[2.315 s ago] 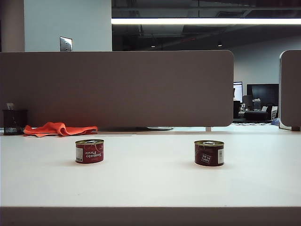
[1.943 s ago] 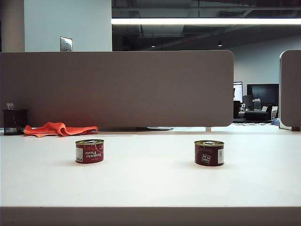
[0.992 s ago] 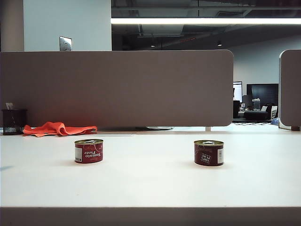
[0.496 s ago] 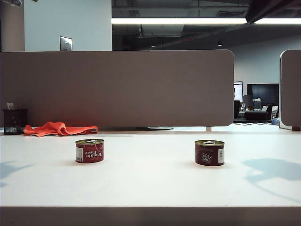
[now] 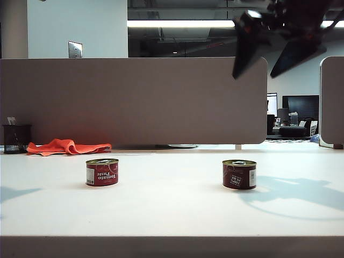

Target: Stack a can of tomatoes on the right onto the can of tomatoes on the left.

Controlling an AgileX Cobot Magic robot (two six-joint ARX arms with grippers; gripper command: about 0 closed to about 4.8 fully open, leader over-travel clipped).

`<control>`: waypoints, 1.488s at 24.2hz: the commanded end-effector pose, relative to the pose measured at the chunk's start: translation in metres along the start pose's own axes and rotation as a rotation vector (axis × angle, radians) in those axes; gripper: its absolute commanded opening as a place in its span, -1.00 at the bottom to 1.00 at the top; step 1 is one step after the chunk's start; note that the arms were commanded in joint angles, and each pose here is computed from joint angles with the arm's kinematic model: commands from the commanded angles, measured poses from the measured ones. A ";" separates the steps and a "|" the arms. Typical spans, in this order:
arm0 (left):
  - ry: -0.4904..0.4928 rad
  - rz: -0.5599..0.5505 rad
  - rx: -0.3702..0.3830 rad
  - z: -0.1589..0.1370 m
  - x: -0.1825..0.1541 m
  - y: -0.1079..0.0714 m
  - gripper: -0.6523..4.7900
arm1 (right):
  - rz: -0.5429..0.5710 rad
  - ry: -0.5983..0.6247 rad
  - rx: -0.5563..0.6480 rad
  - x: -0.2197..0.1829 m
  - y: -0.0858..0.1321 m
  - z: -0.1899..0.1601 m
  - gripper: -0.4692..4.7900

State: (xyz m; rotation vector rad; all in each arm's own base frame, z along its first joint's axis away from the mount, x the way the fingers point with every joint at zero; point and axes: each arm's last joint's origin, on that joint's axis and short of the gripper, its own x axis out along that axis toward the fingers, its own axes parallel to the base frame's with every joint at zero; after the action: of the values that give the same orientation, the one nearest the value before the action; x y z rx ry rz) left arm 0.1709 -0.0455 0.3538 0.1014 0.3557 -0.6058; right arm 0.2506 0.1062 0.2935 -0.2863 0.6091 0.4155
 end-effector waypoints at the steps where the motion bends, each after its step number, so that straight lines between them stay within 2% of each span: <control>1: 0.019 -0.021 -0.034 -0.001 -0.001 -0.001 -0.78 | 0.004 0.027 0.056 0.015 0.000 0.001 1.00; 10: 0.026 -0.026 -0.055 -0.002 -0.001 -0.002 -0.78 | 0.013 0.220 0.189 0.057 0.000 0.012 1.00; 13: 0.027 -0.026 -0.060 -0.002 -0.001 -0.002 -0.78 | 0.016 0.330 0.203 0.083 0.000 0.015 1.00; 22: 0.060 -0.030 -0.074 -0.005 -0.001 -0.002 -0.78 | 0.070 0.540 0.258 0.114 0.007 -0.005 1.00; 28: 0.060 -0.030 -0.073 -0.005 -0.001 -0.002 -0.78 | 0.110 0.546 0.262 0.115 0.012 -0.005 1.00; 36: 0.060 -0.029 -0.074 -0.005 -0.001 -0.002 -0.78 | 0.091 0.591 0.266 0.123 0.013 -0.013 1.00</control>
State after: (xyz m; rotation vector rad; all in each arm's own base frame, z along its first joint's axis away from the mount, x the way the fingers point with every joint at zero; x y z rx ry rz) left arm 0.1676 -0.0453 0.3468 0.0459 0.4513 -0.6118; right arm 0.3295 0.1485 0.2047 -0.1229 1.2609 0.3379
